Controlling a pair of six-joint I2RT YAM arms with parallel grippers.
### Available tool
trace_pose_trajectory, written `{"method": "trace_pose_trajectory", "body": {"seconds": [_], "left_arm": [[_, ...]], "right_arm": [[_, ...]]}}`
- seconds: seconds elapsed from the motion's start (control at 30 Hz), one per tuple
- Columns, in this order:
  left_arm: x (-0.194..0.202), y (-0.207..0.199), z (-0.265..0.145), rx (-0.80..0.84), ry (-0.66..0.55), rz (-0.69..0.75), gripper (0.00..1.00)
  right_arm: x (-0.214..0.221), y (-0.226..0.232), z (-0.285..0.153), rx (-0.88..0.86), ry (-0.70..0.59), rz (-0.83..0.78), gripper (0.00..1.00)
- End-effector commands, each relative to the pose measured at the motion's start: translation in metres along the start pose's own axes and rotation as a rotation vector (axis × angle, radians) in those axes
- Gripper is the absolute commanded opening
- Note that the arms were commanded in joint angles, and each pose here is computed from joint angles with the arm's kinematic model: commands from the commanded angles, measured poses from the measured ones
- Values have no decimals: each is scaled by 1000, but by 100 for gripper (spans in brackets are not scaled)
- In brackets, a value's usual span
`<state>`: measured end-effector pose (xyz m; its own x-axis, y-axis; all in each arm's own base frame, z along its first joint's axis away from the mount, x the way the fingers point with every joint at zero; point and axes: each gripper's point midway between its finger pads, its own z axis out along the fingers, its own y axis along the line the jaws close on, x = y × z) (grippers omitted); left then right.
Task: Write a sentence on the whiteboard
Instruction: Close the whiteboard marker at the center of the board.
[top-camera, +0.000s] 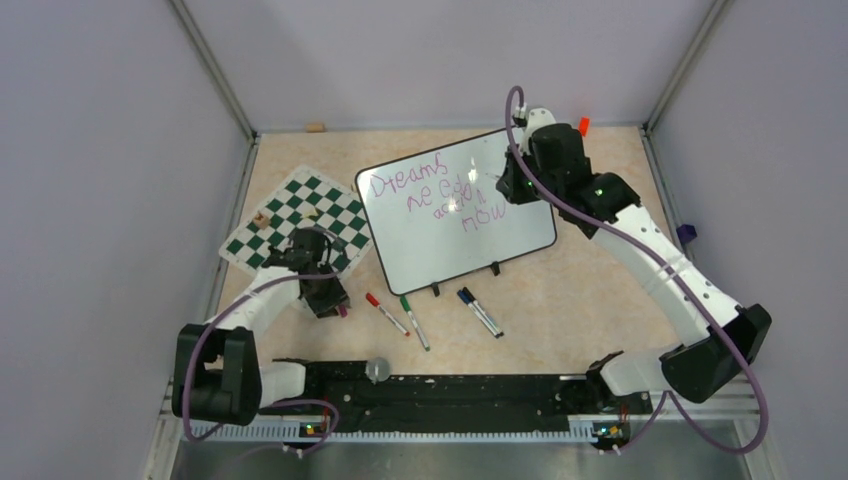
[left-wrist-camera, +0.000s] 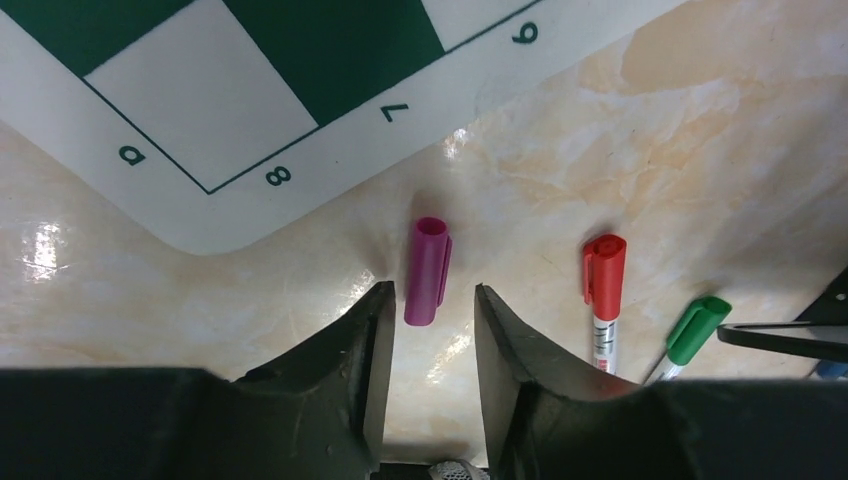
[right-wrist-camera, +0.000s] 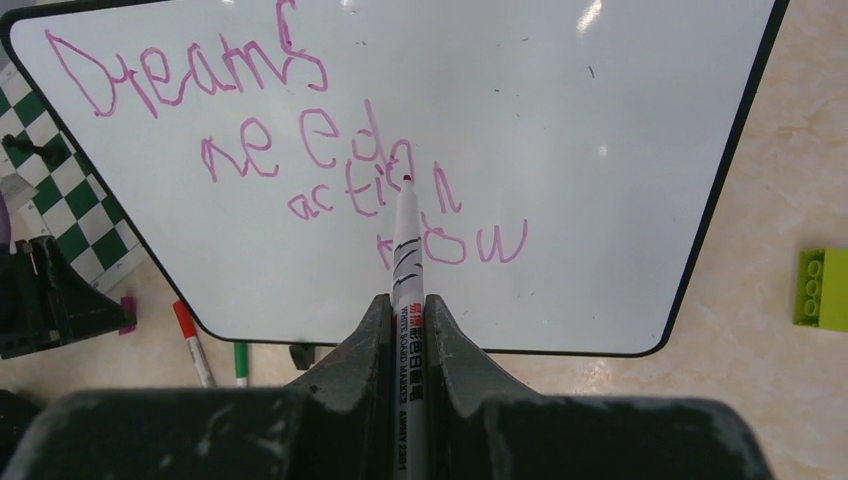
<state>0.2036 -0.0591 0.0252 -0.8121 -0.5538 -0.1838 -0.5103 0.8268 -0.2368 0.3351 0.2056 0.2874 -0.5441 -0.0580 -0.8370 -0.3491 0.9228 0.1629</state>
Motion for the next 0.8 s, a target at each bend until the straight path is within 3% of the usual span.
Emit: {"method": "trace_pose_trajectory", "body": {"seconds": [0.0,0.73,0.77], "left_arm": [[-4,1,-2,-46,-24,43,39],[-1,9,13,-131,4,83,36],[-2,10,14,-132,0,87,26]], "right_arm": [[-23,8,-22,-30,-91,7,0],[-26,7,-27,-24,-98,4,0],[-27,7,-27,-24,-99,4,0]]}}
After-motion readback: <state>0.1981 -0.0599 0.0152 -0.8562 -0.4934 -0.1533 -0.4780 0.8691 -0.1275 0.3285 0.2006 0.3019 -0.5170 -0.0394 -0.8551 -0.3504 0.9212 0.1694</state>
